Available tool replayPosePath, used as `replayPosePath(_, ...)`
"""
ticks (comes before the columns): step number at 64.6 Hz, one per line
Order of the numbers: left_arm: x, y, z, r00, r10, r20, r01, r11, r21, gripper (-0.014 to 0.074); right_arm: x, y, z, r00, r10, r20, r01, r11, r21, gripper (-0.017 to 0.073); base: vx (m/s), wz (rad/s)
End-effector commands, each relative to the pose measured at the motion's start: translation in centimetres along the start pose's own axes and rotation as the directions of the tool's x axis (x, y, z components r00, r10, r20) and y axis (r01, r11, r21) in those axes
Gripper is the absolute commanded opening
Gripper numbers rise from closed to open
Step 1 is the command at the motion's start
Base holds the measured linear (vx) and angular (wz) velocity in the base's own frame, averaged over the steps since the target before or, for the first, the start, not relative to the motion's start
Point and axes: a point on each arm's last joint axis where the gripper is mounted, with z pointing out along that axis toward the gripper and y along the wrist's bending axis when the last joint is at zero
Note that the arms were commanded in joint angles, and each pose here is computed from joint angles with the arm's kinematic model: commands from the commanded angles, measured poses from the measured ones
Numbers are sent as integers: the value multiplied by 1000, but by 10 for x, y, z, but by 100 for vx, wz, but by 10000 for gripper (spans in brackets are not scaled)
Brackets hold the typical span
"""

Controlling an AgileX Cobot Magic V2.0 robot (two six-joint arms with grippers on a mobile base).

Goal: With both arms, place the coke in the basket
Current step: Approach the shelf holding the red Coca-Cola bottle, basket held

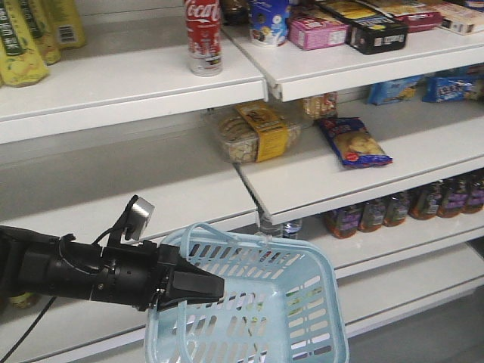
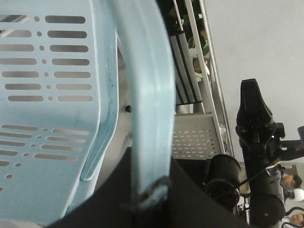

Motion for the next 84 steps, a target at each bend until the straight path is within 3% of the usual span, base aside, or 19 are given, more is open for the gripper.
replayPosePath(1,-3,-25,-5,999,35,29,-39,992,119,-6,-4,0,-1,997,-6,81,6,1000,0,-10,8,51)
replayPosePath(42,-3,-25,-5,999,35,29,-39,992,119,-6,-4,0,-1,997,-6,81,6,1000,0,-10,5,42)
replayPosePath(84,-3,-25,-5,999,35,29,-39,992,119,-6,-4,0,-1,997,-6,81,6,1000,0,-10,5,10)
